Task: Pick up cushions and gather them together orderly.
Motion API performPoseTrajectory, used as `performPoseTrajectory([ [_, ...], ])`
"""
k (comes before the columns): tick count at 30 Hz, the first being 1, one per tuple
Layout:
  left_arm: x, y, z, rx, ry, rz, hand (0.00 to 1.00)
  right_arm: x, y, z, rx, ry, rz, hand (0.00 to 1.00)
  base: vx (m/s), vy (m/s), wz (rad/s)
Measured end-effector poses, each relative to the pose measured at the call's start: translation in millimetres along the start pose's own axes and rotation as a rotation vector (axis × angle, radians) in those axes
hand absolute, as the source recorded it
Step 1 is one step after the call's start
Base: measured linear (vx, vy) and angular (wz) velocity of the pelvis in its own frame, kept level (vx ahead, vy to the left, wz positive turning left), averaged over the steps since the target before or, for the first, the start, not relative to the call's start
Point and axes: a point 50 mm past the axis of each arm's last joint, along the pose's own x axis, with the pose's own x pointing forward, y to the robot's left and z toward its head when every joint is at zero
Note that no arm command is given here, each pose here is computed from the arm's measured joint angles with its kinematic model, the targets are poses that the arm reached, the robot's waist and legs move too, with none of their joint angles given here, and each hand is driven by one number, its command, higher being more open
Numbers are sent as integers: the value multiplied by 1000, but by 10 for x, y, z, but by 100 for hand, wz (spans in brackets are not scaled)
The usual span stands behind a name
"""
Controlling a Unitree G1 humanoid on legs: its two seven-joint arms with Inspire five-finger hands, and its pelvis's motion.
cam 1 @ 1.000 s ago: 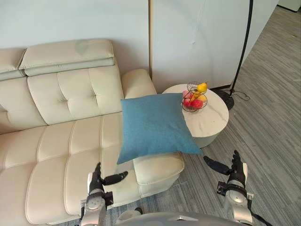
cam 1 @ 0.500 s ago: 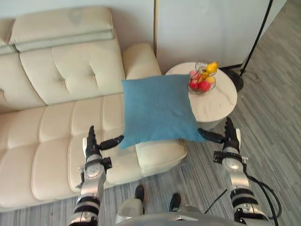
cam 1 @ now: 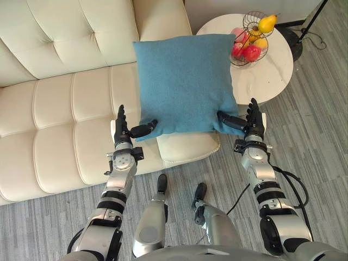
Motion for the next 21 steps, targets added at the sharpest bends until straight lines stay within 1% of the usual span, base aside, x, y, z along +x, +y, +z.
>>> performPoseTrajectory([
  [6, 28, -266, 138, -83, -17, -59, 0, 17, 179, 127, 16, -35, 25, 0, -54, -48, 0],
  [8, 42, -308, 186, -95, -27, -56, 0, 15, 200, 142, 13, -43, 34, 0, -31, -49, 3],
  [11, 66, -293, 239, -100, -46, -36, 0, 11, 209, 145, 16, -45, 34, 0, -22, -54, 3],
  [14, 57, -315, 298, -92, -79, -58, 0, -18, 214, 163, 15, -66, 43, 0, -5, -47, 1],
  [16, 19, -369, 313, -90, -91, -84, 0, -78, 216, 148, 9, -81, 57, 0, 7, -16, 1],
  [18, -47, -374, 304, -99, -102, -97, 0, -156, 173, 76, 15, -75, 53, 0, 28, -7, 1],
  [21, -241, -353, 246, -118, -116, -144, 0, -349, 28, -128, 10, -41, 46, 0, 67, -8, 2],
])
